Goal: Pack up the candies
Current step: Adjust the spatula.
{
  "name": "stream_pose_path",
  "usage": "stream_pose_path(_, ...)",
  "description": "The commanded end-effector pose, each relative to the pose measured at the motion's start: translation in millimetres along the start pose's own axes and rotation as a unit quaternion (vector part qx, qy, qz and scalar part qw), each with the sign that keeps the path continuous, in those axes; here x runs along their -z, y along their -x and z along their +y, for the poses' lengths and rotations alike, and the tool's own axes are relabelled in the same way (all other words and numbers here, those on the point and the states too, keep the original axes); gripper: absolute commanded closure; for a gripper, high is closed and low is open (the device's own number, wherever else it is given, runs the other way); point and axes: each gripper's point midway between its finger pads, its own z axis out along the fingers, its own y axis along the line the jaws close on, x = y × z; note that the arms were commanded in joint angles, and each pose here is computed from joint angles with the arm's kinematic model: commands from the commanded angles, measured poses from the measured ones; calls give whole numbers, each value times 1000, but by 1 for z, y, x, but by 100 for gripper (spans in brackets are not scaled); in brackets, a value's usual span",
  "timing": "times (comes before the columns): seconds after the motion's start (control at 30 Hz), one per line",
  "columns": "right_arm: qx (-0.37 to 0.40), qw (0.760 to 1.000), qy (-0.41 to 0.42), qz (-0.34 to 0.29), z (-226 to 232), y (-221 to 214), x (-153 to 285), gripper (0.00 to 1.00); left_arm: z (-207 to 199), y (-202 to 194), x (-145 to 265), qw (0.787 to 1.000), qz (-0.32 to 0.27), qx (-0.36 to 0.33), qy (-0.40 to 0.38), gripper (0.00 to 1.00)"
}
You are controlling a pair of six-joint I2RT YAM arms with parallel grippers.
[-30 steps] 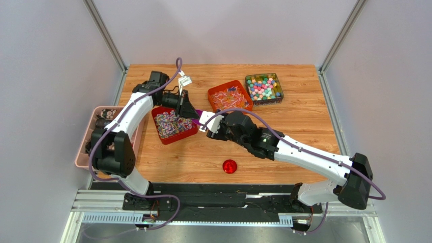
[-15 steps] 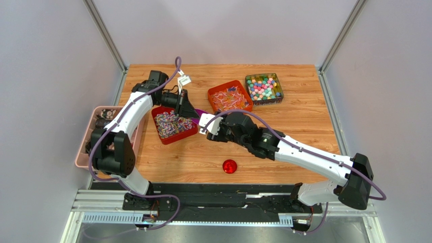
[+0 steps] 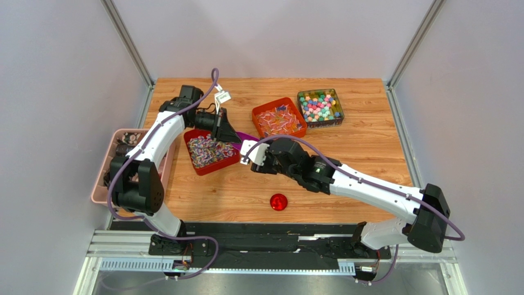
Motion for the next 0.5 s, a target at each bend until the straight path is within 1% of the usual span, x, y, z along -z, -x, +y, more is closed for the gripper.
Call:
stream_pose_path(0.0,0,999,-48,-2,-14,1,-9,46,-19,20,6,999,-24,-36,-26,100)
stream_pose_path(0.13,-4,997,-75,-4,-22,3,-13,46,-19,19,6,999,-25,-35,-28,100)
stream_pose_path(0.27,-9,996,-88,-23,-27,11,-13,49,-19,19,6,999,-26,-35,-30,100)
stream_pose_path(0.47,-9,995,-94,-37,-29,19,-13,57,-17,18,5,999,-24,-30,-31,100)
